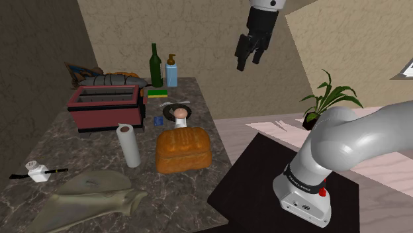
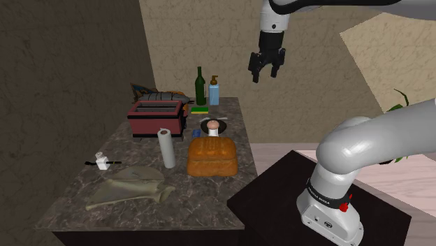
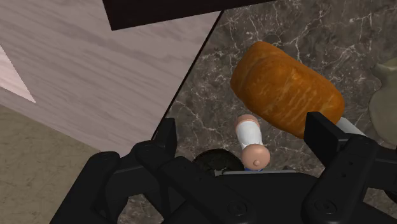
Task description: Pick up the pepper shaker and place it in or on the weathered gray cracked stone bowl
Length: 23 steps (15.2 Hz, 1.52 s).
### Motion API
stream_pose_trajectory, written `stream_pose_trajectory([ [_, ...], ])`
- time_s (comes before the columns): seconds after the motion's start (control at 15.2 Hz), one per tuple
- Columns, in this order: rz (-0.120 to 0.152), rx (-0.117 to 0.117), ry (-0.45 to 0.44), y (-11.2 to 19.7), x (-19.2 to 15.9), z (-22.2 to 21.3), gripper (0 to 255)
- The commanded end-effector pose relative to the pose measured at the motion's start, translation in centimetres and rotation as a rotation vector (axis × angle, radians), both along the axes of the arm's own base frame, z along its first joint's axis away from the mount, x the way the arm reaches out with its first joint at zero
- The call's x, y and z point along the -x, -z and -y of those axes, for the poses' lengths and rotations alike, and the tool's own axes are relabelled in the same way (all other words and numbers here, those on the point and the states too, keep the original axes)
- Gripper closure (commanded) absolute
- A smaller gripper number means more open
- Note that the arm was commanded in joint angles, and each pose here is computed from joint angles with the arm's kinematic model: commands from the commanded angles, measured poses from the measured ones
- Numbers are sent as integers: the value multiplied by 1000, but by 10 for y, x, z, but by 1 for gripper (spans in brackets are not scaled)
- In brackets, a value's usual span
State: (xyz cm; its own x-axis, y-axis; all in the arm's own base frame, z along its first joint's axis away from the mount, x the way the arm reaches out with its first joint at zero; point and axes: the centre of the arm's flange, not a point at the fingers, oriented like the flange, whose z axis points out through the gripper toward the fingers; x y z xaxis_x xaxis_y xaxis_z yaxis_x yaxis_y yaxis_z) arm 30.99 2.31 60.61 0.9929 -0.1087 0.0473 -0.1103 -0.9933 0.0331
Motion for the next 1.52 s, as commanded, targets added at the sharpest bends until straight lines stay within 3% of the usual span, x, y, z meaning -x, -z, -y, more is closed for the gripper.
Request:
stream_pose_trajectory([
  [0.0, 0, 0, 0, 0, 0, 0, 0],
  [1.45, -85, -100, 81, 213, -208, -18, 0],
])
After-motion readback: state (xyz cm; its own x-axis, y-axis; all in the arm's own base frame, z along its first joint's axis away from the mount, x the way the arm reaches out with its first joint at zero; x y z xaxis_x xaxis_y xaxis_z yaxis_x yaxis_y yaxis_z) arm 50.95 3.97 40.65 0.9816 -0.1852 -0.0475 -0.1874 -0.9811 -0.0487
